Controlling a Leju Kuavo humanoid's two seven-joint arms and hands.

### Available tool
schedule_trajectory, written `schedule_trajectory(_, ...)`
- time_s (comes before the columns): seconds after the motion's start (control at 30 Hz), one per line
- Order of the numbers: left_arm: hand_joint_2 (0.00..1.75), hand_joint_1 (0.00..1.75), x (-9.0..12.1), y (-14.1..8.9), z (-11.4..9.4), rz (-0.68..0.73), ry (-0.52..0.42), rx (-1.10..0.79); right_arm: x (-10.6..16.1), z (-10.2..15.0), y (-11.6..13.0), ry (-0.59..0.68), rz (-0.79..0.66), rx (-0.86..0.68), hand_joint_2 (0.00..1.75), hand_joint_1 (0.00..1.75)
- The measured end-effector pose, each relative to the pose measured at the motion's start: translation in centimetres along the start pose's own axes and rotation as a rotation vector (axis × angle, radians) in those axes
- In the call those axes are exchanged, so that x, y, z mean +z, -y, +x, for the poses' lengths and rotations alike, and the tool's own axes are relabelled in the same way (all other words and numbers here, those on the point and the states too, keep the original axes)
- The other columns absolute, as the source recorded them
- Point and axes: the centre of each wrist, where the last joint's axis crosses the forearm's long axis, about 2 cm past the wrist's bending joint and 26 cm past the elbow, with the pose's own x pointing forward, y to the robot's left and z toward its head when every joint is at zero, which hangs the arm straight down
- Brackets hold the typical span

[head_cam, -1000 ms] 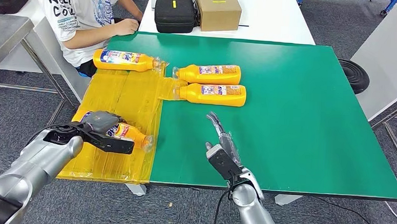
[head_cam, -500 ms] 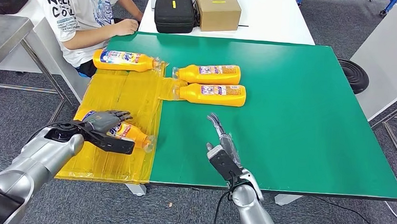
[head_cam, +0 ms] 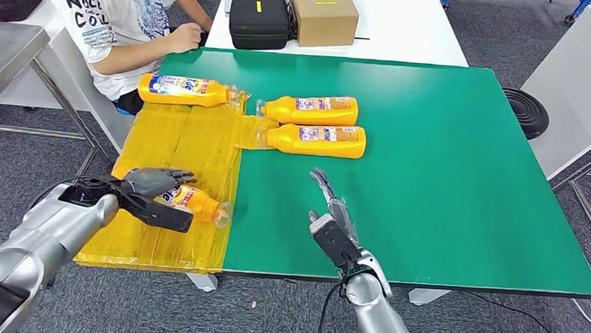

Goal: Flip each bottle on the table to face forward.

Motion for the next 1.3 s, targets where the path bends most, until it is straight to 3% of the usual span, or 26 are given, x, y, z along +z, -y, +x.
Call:
schedule_trajectory(0.37, 1.75, 0.0, 1.8, -0.1, -2.2, -0.05, -0.004, -0.004, 0.0, -0.1, 0.1, -0.002, -0.004, -0.005, 0.0, 0.0)
schedule_trajectory(1.13, 1.75, 0.0, 1.9, -0.4, -2.1, -0.101, 0.024, -0.039, 0.5, -0.2, 0.4, -0.027, -0.028, -0.017, 0.0, 0.0)
schedule_trajectory(1.27, 0.0, 0.0, 2.0, -0.4, -2.2, -0.104, 0.032, -0.036, 0.5, -0.2, 0.4, -0.027, -0.029, -0.018, 0.0, 0.0)
schedule_trajectory(1.3, 0.0, 0.0, 2.1, -0.4, -2.2, -0.104, 0.04, -0.028, 0.5, -0.3, 0.4, -0.028, -0.03, -0.018, 0.0, 0.0)
